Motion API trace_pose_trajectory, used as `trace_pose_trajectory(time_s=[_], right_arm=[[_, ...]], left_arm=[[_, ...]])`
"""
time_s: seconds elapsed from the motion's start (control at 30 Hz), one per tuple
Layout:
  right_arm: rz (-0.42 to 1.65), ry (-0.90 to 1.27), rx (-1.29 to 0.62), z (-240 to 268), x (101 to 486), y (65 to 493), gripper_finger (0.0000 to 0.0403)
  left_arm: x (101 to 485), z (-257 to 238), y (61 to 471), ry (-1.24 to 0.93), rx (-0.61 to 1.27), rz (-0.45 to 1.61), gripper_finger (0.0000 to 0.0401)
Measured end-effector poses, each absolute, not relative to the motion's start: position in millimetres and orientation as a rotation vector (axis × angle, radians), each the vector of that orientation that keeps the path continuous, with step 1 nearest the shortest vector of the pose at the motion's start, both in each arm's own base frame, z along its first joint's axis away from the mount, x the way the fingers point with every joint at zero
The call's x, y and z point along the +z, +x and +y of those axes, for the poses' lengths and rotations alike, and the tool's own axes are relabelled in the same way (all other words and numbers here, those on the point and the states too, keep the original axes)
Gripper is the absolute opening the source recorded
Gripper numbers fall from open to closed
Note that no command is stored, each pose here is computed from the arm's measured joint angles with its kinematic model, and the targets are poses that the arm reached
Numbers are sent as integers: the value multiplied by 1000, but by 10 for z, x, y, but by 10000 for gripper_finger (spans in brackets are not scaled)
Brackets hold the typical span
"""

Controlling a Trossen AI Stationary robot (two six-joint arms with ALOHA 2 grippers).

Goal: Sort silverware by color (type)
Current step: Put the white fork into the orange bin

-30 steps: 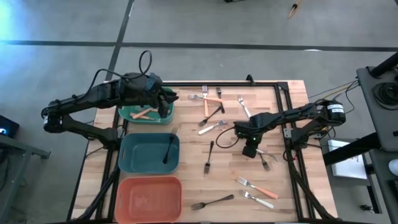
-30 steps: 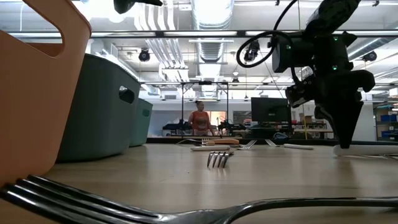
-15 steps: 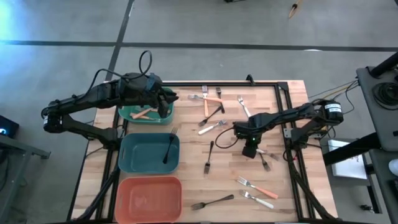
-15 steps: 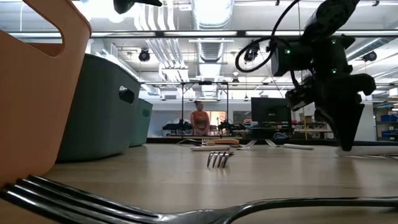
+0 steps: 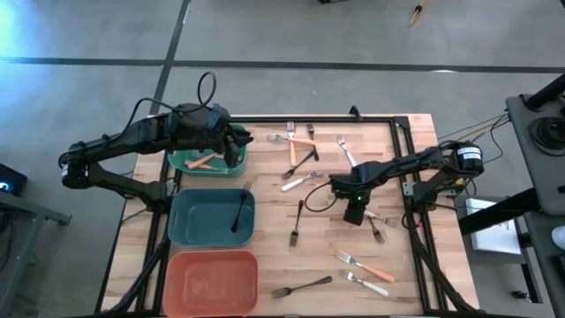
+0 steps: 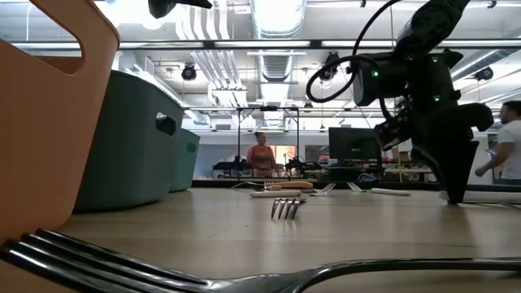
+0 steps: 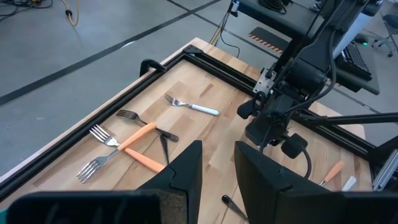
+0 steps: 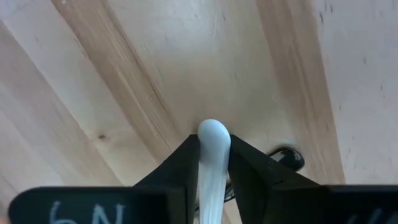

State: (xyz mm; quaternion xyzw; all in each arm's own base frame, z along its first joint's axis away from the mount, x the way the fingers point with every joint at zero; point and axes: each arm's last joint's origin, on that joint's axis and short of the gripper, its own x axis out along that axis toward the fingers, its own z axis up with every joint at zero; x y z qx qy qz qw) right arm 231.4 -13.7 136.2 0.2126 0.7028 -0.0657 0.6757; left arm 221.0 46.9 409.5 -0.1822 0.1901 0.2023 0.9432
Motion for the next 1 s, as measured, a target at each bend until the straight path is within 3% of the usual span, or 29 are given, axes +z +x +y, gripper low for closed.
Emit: trace_pose_trajectory(time_s=[0.17,0.3,0.57,1.0], right_arm=[[1605,480,-155,-138,1312,2323,60],[1608,484,-165,-140,1307,2321,23],[1610,474,-156,-139,1406,2320,23],[1424,227,-229,-267,2264,2518,22]], left_arm=[[4095,469,2210,-372,413,387,77],[4095,469,2210,-373,413,387,77],[4095,469,2210,-374,413,386,77],[3906,447,2449,-311,370,366,77]])
